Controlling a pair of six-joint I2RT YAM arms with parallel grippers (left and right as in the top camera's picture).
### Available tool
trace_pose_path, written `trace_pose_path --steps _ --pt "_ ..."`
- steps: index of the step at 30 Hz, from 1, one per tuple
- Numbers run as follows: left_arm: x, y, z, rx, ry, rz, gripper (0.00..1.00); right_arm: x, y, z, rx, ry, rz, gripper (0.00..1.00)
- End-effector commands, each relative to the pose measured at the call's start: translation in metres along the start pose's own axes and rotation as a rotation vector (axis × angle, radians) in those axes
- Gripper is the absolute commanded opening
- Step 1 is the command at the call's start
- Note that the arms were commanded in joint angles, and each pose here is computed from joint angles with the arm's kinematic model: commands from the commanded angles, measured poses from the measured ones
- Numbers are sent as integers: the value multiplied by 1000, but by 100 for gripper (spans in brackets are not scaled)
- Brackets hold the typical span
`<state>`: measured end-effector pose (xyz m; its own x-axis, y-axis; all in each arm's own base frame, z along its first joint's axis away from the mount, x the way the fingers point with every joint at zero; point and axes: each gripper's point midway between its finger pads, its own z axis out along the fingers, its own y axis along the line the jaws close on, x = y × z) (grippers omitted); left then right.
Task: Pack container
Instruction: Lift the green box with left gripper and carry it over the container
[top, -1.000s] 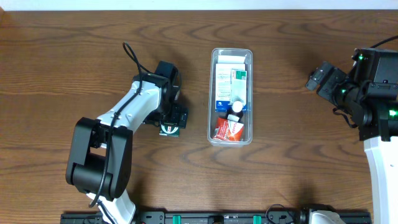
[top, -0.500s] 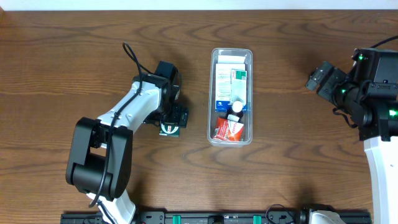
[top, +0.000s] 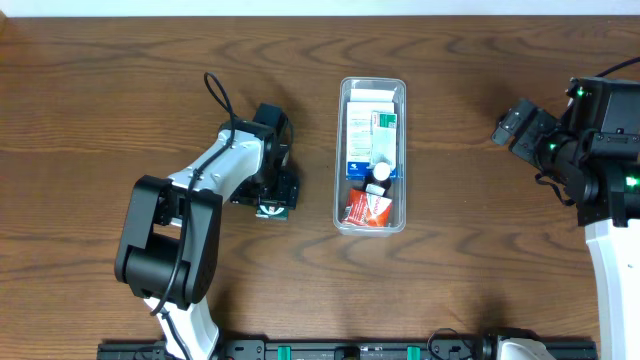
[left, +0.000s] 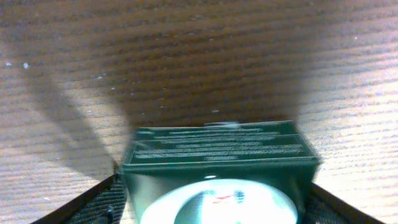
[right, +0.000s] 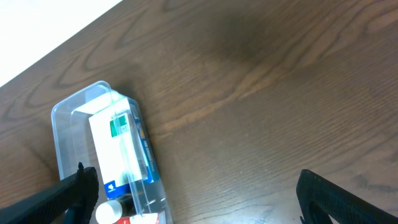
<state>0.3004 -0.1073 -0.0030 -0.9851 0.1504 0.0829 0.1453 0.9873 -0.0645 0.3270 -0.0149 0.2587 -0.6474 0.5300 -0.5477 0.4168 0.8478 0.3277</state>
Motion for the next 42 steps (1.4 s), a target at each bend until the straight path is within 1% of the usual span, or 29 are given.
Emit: trace_pose_path --steps 1,2,6,12,15,19,23,25,28,30,34,38,42 --pt "5 0 6 12 25 -7 70 -1 -1 -1 1 -3 13 99" --pt "6 0 6 12 28 -10 68 -1 -1 -1 1 -3 13 99" --pt "8 0 -4 9 35 -11 68 -1 -1 -1 1 -3 13 99" --pt "3 -6 -60 19 -22 -7 68 -1 -1 -1 1 -3 13 99" --pt "2 -11 -97 31 -93 -29 67 -1 -1 -1 1 -3 13 99" --pt "4 -31 -145 71 -245 -45 67 -1 -1 -1 1 -3 13 99" --pt "12 -71 -182 143 -391 -13 67 -1 -1 -1 1 -3 13 99" --pt "16 -96 -192 181 -434 25 67 -1 -1 -1 1 -3 13 99" --pt "24 -133 -194 227 -457 73 67 -1 -1 -1 1 -3 13 99" --pt "28 -151 -189 221 -465 62 67 -1 -1 -1 1 -3 13 99" --pt "30 -177 -172 173 -482 21 68 -1 -1 -1 1 -3 13 99" --pt "29 -204 -147 179 -450 22 68 -1 -1 -1 1 -3 13 99" --pt "21 -219 -120 167 -425 25 68 -1 -1 -1 1 -3 13 99"
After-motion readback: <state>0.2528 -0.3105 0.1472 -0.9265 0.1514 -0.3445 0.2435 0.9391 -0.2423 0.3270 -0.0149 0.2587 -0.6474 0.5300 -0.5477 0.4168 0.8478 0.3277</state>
